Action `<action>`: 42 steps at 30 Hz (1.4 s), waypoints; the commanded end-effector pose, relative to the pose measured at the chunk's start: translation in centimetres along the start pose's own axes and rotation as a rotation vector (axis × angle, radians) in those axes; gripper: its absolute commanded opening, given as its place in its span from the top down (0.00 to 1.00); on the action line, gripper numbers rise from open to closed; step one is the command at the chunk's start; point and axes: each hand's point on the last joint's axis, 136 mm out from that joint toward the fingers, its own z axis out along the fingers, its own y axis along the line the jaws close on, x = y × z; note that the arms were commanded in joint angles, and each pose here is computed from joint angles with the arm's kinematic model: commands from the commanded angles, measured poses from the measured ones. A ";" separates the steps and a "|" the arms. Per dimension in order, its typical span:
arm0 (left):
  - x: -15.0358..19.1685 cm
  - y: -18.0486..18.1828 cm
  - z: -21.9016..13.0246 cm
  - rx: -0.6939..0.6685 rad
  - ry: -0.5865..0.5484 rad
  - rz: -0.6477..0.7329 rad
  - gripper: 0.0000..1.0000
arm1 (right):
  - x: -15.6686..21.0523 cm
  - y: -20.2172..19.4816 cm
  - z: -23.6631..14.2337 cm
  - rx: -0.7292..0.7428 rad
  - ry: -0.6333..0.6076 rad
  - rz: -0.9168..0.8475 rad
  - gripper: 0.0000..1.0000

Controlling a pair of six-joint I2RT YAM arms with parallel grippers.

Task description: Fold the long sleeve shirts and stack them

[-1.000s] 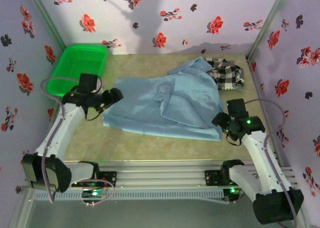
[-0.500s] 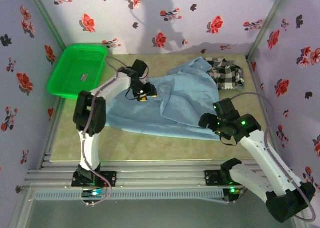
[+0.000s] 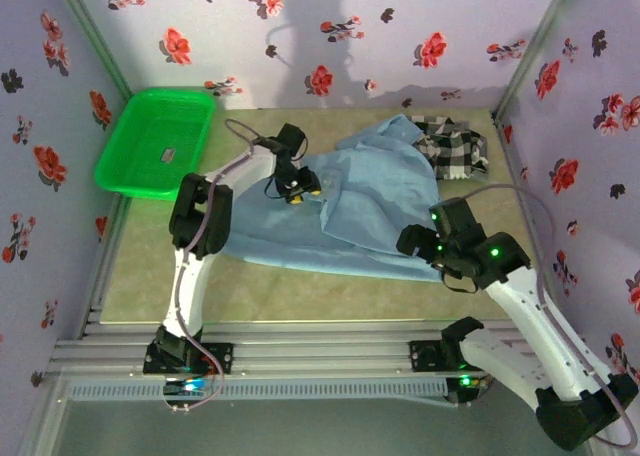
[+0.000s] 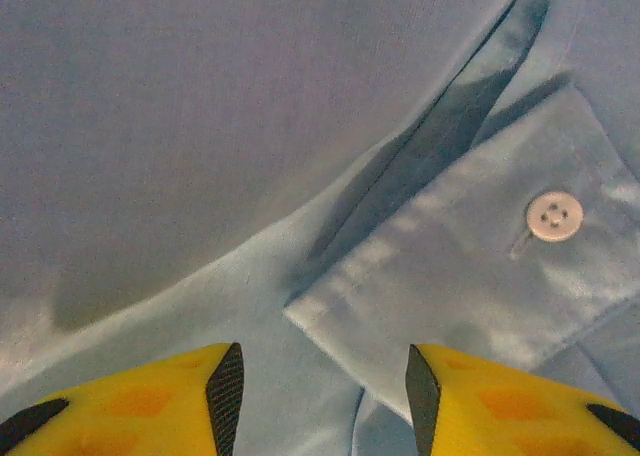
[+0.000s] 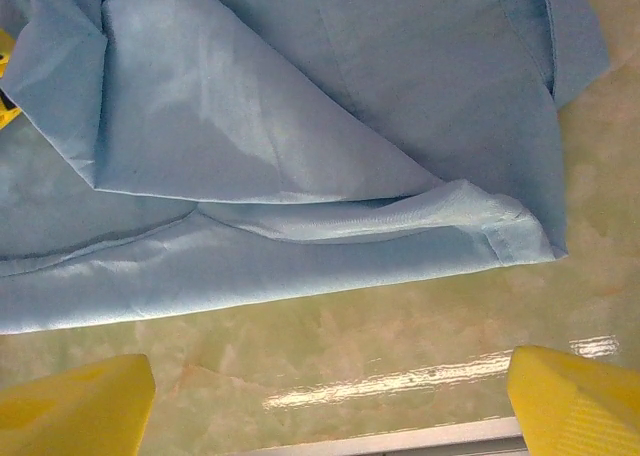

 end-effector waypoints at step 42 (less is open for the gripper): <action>-0.7 -1.5 0.3 0.016 -0.085 0.072 1.00 | 0.0 0.8 -1.3 -0.095 -0.046 0.049 0.09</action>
